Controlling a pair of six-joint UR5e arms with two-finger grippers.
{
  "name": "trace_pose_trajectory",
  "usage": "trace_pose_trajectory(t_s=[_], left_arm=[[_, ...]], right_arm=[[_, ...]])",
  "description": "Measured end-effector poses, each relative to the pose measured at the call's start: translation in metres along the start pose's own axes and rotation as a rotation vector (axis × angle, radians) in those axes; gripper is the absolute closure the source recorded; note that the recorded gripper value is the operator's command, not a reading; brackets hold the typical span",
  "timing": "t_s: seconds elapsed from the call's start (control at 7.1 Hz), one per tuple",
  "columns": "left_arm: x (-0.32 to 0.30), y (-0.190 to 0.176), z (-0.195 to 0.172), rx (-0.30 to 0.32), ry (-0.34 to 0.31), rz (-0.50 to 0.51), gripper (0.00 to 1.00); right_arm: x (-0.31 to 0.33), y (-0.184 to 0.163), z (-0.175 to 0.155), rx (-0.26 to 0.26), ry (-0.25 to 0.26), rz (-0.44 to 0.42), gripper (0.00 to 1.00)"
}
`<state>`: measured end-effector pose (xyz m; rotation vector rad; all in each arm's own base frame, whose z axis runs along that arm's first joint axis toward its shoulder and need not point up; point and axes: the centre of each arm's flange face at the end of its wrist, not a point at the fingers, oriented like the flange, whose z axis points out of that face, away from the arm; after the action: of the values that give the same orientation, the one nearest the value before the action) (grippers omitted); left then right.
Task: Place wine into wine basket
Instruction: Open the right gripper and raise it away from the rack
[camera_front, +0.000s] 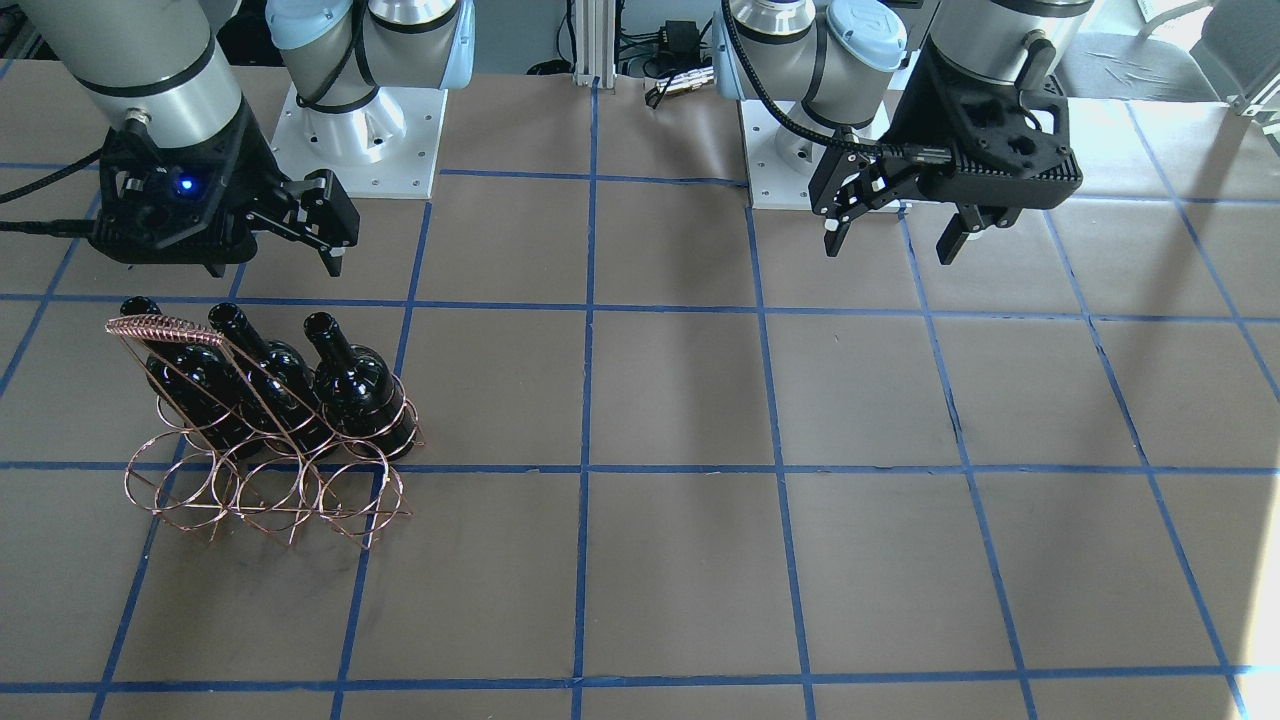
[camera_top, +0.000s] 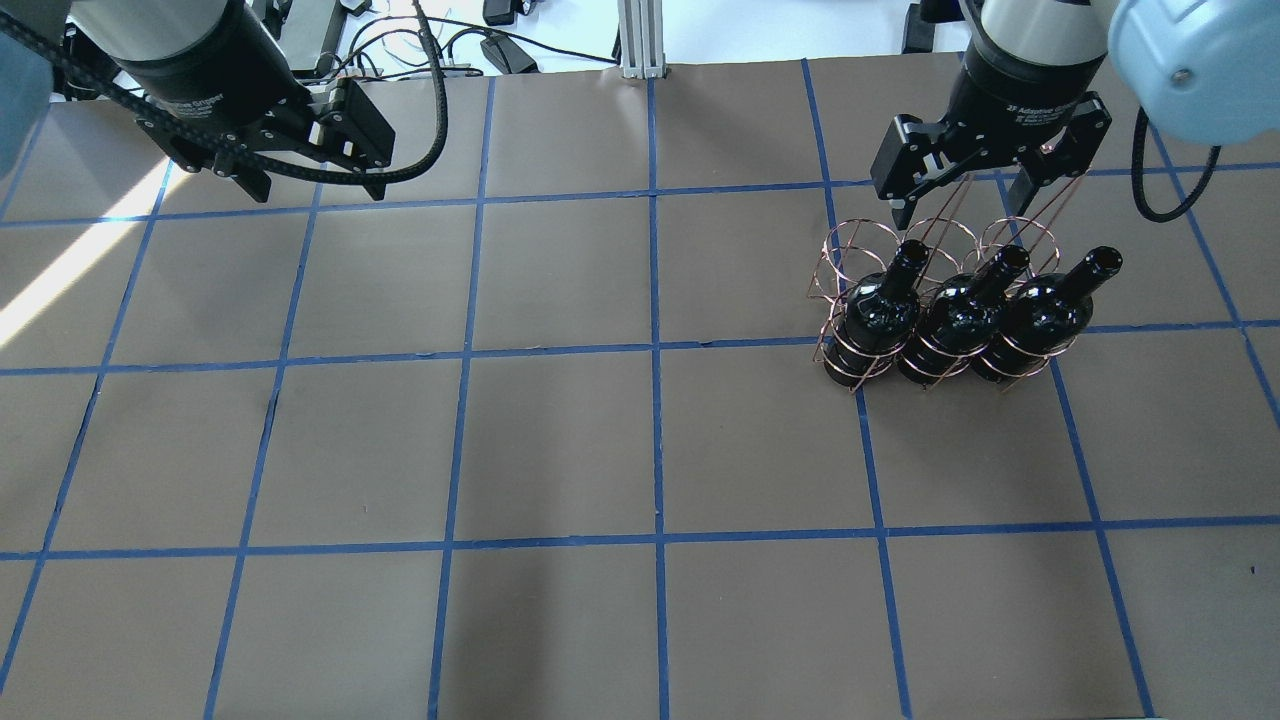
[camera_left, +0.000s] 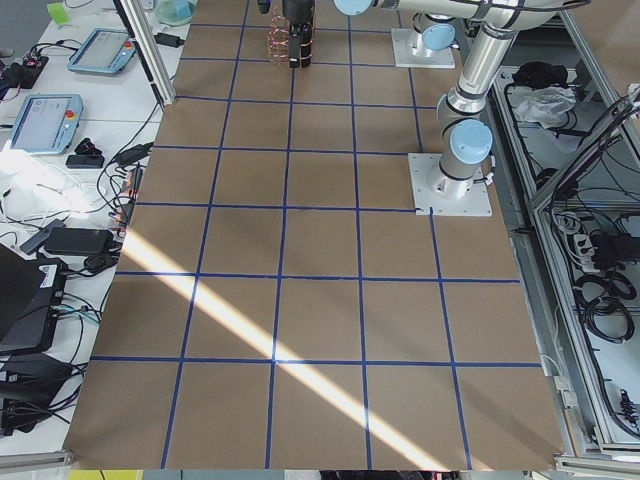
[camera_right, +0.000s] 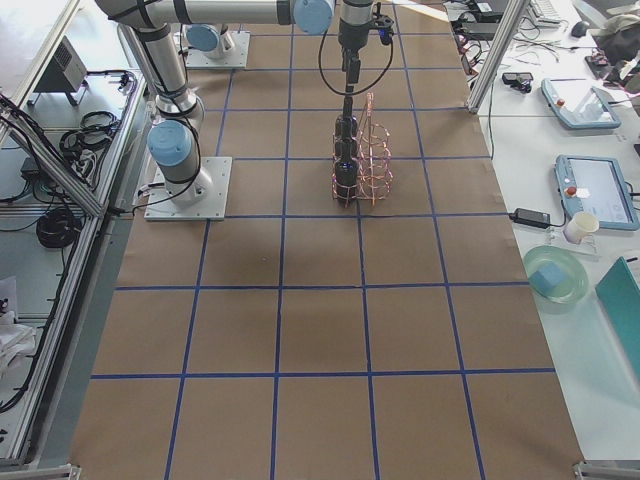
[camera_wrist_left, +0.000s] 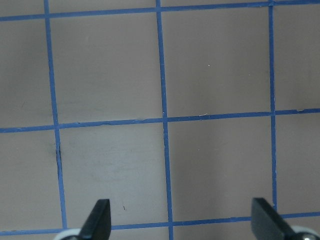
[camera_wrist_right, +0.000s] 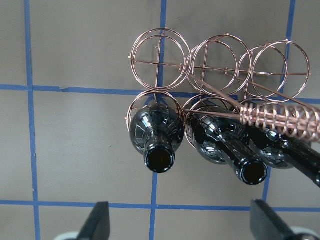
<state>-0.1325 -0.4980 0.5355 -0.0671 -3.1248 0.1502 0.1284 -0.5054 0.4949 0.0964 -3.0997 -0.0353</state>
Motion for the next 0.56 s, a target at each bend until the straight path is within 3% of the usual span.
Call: trace_pose_trajectory(t_s=[0.56], left_arm=[[0.0007,-0.001,0.0016,-0.002,0.001,0.001,0.0]], right_arm=[[-0.0036,0.0084,-0.0185,0.025,-0.004,-0.004,0.0]])
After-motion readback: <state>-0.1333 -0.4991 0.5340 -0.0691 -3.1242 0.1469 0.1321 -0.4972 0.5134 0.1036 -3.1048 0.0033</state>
